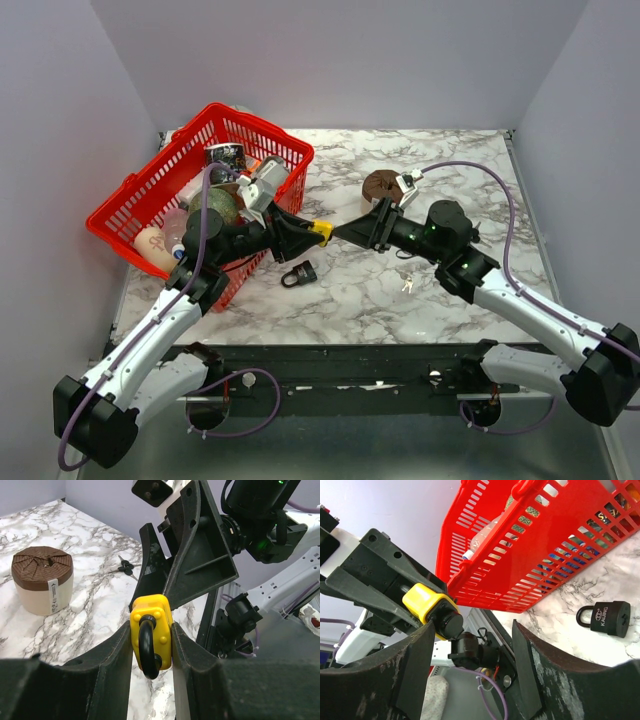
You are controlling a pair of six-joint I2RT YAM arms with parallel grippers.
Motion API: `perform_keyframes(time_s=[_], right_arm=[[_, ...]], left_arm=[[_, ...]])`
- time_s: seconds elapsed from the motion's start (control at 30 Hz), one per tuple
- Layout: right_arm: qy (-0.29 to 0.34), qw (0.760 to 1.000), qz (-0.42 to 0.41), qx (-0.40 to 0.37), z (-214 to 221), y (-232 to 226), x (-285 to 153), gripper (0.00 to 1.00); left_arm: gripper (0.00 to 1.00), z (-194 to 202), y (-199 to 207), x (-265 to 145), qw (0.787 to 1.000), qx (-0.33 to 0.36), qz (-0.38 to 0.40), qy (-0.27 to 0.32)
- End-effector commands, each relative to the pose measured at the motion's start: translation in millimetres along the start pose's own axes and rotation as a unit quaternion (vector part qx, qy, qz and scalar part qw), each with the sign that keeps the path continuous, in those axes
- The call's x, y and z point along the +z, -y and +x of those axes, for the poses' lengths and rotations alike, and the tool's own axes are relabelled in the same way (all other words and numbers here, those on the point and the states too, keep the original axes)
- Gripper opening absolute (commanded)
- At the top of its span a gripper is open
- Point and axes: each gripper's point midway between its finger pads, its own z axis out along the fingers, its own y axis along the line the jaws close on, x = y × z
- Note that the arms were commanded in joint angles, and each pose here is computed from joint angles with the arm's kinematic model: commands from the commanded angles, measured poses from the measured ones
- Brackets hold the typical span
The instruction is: Unlock with the key
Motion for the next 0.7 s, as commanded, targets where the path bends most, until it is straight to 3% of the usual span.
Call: perform_keyframes(time_s=[0.0, 0.67], right_arm=[[-0.005, 1.000, 0.002, 0.011, 3, 4, 2, 0.70], [-0.044, 0.997, 0.054, 0.023, 13, 29, 14, 0.69]], left_arm=[[0.00, -13, 16, -1, 0.998, 0.039, 0.038, 0.027], [0.00, -11, 24, 0, 0.997, 0.046, 0.058, 0.027]])
